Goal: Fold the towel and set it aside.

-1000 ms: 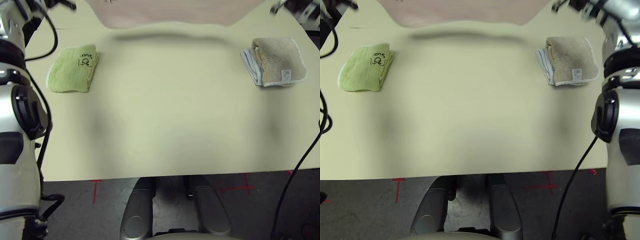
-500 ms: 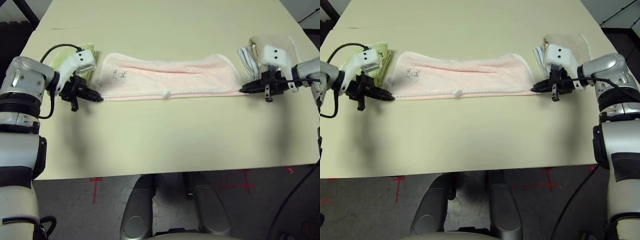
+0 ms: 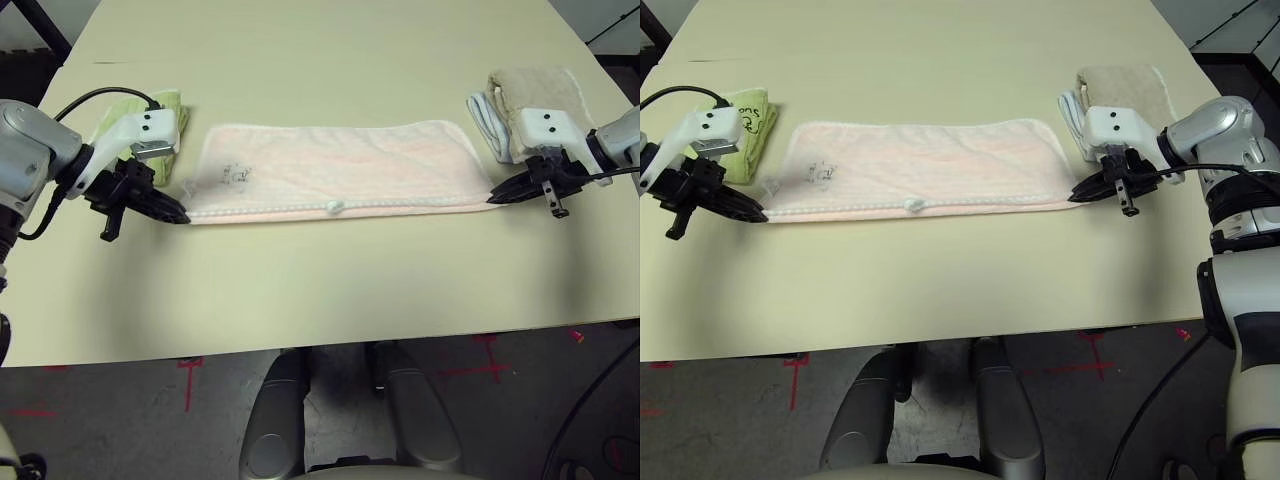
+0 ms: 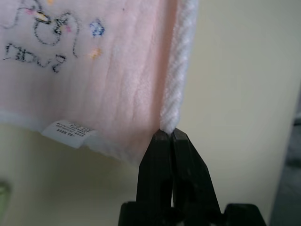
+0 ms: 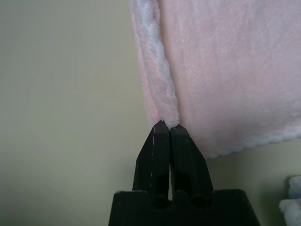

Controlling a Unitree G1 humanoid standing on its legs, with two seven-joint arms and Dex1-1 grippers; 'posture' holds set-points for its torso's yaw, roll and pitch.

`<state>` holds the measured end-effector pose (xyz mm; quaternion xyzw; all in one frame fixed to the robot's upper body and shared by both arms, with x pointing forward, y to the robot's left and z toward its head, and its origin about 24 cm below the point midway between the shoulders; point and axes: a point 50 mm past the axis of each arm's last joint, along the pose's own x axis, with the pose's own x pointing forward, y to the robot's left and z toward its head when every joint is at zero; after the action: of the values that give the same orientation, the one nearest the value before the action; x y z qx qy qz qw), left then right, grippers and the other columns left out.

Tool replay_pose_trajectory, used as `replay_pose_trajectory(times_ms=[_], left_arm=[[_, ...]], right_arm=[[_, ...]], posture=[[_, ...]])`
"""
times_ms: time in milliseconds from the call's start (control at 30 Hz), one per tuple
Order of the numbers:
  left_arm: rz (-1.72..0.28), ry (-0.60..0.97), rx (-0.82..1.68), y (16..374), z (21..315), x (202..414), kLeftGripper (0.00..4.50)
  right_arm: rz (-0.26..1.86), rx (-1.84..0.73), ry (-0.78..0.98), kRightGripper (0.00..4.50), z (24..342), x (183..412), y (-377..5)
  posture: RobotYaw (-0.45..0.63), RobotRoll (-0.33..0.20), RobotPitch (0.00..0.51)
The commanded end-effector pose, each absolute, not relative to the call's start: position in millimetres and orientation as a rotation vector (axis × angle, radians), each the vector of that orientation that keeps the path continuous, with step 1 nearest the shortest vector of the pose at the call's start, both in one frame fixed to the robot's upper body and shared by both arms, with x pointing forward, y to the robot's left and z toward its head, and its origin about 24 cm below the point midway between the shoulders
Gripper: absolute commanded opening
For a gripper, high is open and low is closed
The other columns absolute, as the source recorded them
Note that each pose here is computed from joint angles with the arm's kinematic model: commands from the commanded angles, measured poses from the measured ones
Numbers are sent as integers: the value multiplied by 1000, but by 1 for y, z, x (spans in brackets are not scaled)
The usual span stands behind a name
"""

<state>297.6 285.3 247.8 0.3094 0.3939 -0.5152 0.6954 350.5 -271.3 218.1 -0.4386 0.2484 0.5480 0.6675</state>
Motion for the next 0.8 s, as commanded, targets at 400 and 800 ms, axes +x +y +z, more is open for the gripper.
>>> replay_pose_trajectory(times_ms=[400,800], left_arm=[[-1077,1008,654,310,241,284,27],[-1073,1032,667,318,237,283,27]], right_arm=[[1270,-947,677,0,225,330,-285],[1289,-982,773,0,226,320,-293]], posture=[[50,0,270],[46,0,260]])
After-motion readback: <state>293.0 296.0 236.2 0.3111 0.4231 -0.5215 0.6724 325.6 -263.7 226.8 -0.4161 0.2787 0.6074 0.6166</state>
